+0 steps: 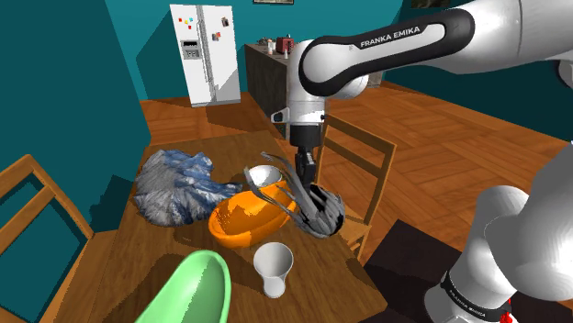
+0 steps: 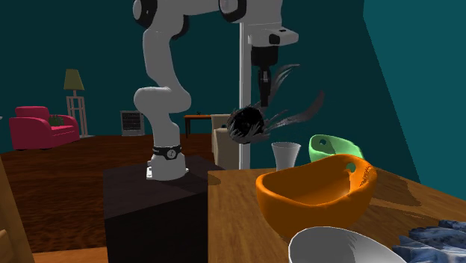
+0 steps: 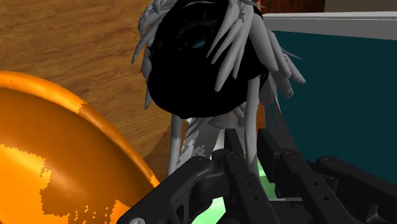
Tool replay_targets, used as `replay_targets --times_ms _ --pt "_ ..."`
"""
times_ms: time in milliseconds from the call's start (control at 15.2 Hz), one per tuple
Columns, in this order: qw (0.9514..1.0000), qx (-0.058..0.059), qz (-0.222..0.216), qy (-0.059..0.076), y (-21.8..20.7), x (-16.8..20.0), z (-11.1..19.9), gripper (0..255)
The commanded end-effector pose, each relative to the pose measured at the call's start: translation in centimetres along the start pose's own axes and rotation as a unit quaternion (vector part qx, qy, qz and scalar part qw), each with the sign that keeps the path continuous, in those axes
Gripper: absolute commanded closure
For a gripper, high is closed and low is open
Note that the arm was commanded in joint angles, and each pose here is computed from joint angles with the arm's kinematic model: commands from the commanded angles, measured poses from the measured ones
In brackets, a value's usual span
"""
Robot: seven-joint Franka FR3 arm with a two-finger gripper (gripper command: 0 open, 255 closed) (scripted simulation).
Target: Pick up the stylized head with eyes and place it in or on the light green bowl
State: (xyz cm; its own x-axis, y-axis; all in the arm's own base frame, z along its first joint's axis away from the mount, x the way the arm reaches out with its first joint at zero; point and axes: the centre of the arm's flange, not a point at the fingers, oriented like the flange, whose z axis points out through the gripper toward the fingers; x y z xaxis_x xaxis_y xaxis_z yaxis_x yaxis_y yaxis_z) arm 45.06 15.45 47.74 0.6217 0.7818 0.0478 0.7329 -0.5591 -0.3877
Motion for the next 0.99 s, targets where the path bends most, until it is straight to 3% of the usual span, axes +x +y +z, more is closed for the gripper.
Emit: replay_targets --times_ms 0,924 --pt "1.0 0.0 0.0 0.001 -0.9 2.2 0.7 255" --pt "1.0 0.0 0.0 0.001 -7.8 18.7 5.5 255"
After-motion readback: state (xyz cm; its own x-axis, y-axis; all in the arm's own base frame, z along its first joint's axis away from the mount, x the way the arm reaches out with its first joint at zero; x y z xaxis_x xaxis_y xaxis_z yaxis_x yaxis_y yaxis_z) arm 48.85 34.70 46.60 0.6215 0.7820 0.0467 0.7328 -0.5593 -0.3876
